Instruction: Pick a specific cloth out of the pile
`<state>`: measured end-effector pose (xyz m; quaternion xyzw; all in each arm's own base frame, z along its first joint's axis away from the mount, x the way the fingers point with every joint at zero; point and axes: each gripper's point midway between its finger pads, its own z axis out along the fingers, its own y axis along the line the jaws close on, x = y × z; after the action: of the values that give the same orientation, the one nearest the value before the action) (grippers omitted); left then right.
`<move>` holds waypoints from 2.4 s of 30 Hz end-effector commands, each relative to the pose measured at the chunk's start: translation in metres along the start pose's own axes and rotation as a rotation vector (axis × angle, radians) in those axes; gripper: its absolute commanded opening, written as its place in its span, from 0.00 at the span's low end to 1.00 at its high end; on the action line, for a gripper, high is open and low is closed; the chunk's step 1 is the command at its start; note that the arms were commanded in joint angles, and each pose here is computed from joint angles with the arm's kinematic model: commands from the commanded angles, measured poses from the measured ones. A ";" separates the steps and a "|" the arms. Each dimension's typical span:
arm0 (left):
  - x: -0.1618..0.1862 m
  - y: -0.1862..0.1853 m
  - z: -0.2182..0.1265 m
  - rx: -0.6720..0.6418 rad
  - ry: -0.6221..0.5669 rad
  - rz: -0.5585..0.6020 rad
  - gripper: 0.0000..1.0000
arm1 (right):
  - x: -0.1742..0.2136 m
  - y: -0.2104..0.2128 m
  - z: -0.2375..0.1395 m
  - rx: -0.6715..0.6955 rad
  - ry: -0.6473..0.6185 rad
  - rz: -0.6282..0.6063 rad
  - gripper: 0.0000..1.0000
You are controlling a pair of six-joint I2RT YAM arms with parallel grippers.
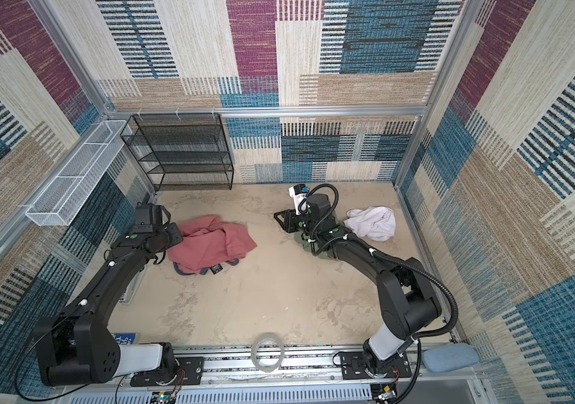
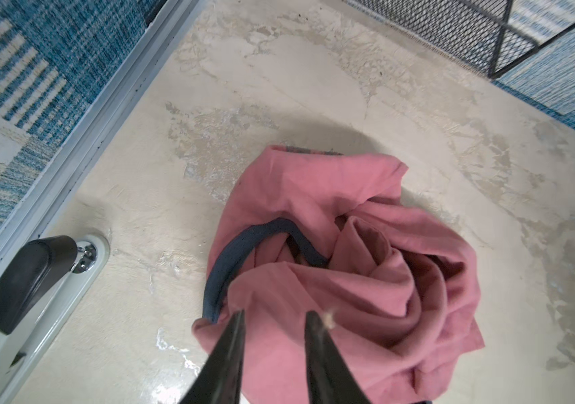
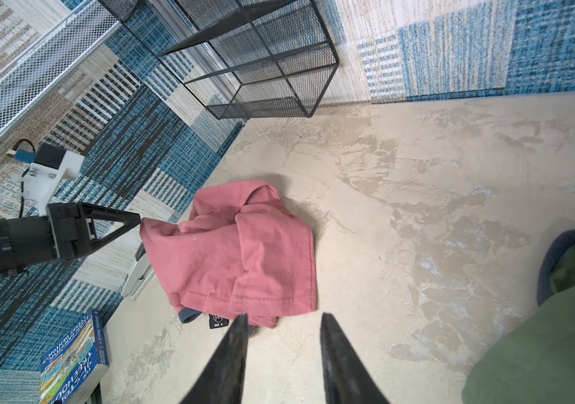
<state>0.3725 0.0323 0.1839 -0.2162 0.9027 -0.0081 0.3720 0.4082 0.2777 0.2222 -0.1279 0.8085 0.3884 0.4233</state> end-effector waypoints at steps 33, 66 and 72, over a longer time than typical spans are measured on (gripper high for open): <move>0.165 -0.227 0.091 0.273 0.350 0.429 0.44 | 0.000 0.002 -0.024 0.039 -0.039 -0.032 0.38; 0.106 -0.226 0.031 0.312 0.181 0.398 0.00 | -0.012 0.010 -0.043 0.050 -0.083 -0.056 0.39; 0.061 -0.204 -0.014 0.316 0.041 0.350 0.00 | -0.018 0.015 -0.039 0.027 -0.079 -0.047 0.39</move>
<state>0.4040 -0.1952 0.1698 0.0158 0.9306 -0.1028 0.3510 0.3861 0.2541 0.2502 -0.1244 0.7988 0.3666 0.4604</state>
